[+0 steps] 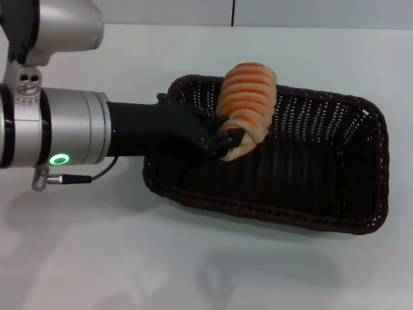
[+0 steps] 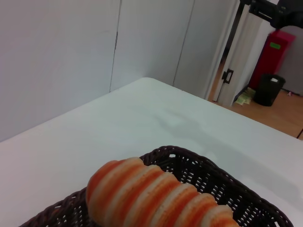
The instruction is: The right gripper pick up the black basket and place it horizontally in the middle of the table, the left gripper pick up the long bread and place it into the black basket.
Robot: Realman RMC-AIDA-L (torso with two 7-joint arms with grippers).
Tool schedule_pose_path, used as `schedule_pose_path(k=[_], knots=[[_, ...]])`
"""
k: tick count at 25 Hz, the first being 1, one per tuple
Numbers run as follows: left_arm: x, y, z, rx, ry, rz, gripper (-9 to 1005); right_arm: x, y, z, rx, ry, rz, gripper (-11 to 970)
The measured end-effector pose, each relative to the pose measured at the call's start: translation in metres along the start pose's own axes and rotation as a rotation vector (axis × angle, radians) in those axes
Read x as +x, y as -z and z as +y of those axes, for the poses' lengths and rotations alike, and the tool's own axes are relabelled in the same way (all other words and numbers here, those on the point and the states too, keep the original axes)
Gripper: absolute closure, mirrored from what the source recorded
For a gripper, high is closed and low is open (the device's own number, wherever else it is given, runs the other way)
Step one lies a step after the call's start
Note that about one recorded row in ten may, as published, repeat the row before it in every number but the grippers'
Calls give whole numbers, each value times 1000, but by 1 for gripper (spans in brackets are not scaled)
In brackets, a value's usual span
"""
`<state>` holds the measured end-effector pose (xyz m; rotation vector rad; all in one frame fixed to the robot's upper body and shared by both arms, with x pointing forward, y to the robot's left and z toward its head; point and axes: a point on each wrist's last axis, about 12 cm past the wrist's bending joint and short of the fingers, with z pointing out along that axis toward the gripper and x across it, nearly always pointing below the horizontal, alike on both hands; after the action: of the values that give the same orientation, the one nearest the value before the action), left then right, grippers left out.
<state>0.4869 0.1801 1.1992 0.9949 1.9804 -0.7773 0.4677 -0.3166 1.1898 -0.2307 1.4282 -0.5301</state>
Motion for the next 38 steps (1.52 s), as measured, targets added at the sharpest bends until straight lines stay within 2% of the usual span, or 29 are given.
schedule_pose_path(k=[10, 20, 21, 26, 31, 32, 37, 38], knots=[[0, -9, 13, 26, 39, 27, 771, -3, 5, 2, -6, 2, -2, 375], [-4, -1, 14, 65, 42, -50, 758, -4, 6, 4, -15, 0, -4, 376], [-5, 0, 15, 63, 43, -58, 551, -4, 7, 5, -17, -1, -4, 376], [-8, 1, 16, 53, 33, -68, 308, -4, 9, 3, -13, 0, -2, 376], [-15, 19, 28, -31, 23, -115, 178, -8, 9, 2, -12, -4, -9, 375], [-17, 28, 35, -72, 26, -138, 152, -8, 9, 2, -12, -4, -9, 375], [-17, 28, 35, -72, 26, -138, 155, -14, 8, -2, -2, -51, -16, 375], [-18, 44, 45, -142, 29, -176, 156, -15, 8, -3, 1, -65, -16, 375]])
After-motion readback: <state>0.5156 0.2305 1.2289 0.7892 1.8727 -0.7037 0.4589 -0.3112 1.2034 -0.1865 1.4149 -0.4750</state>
